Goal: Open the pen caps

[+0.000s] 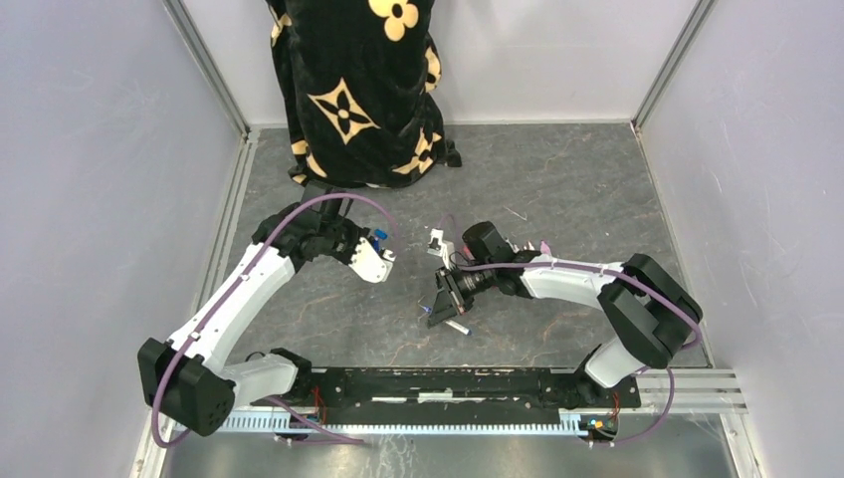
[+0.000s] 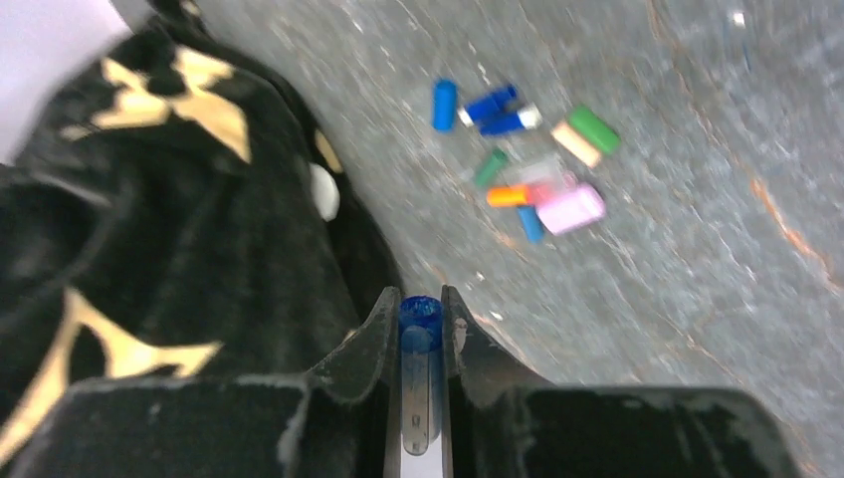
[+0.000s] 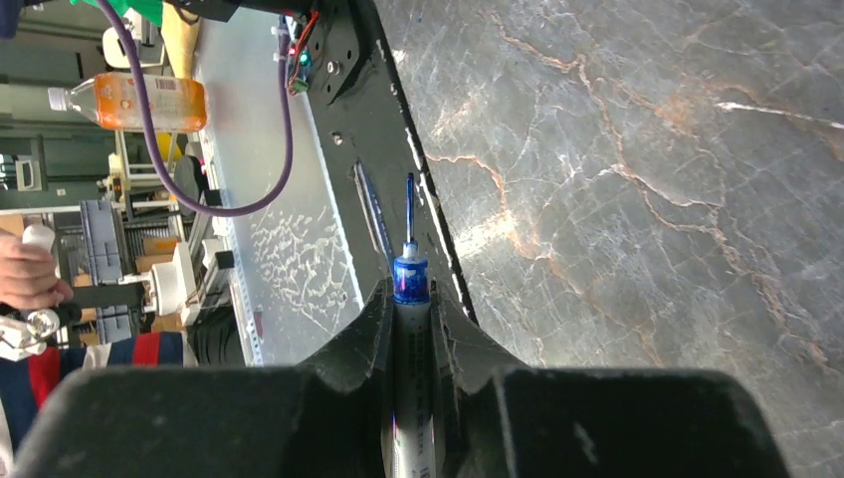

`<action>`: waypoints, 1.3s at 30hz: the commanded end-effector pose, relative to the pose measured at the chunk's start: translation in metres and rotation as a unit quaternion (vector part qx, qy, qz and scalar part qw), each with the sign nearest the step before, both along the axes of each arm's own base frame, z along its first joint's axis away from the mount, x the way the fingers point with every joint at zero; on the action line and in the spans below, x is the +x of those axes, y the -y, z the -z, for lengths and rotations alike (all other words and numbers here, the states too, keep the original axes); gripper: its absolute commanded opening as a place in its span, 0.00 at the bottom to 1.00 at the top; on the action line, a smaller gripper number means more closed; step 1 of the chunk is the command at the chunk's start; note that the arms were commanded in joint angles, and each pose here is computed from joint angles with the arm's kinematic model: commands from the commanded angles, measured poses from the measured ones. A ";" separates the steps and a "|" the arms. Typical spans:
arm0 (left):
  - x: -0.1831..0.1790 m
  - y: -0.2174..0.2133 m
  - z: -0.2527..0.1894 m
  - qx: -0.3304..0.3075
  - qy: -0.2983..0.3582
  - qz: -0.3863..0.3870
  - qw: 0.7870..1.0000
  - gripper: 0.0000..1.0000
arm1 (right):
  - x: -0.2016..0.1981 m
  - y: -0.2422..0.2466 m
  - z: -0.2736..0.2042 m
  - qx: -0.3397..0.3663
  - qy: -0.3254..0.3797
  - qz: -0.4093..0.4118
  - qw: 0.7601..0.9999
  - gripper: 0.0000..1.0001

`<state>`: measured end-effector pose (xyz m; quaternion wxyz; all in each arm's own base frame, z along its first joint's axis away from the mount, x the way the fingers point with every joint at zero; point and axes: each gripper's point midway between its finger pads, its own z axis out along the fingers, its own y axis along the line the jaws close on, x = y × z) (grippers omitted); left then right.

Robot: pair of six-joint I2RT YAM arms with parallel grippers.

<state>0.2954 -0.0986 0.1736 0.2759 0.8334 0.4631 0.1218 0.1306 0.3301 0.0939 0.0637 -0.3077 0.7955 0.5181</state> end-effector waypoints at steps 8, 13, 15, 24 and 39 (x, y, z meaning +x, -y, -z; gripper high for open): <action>-0.031 0.064 -0.032 -0.101 -0.047 0.039 0.993 0.02 | 0.032 -0.010 -0.036 0.075 0.076 -0.008 0.994 0.00; -0.029 0.066 -0.006 -0.105 -0.093 0.003 0.990 0.02 | 0.073 0.021 -0.007 -0.020 0.085 0.063 0.994 0.00; -0.022 0.065 0.011 -0.094 -0.120 -0.031 0.988 0.02 | 0.111 0.052 0.006 -0.080 0.106 0.142 0.981 0.00; 0.012 0.072 0.084 -0.054 -0.203 -0.138 0.968 0.16 | 0.209 0.106 0.003 -0.210 0.240 0.309 0.896 0.04; 0.029 0.075 0.145 -0.063 -0.241 -0.199 0.948 0.40 | 0.229 0.124 0.060 -0.296 0.276 0.322 0.856 0.07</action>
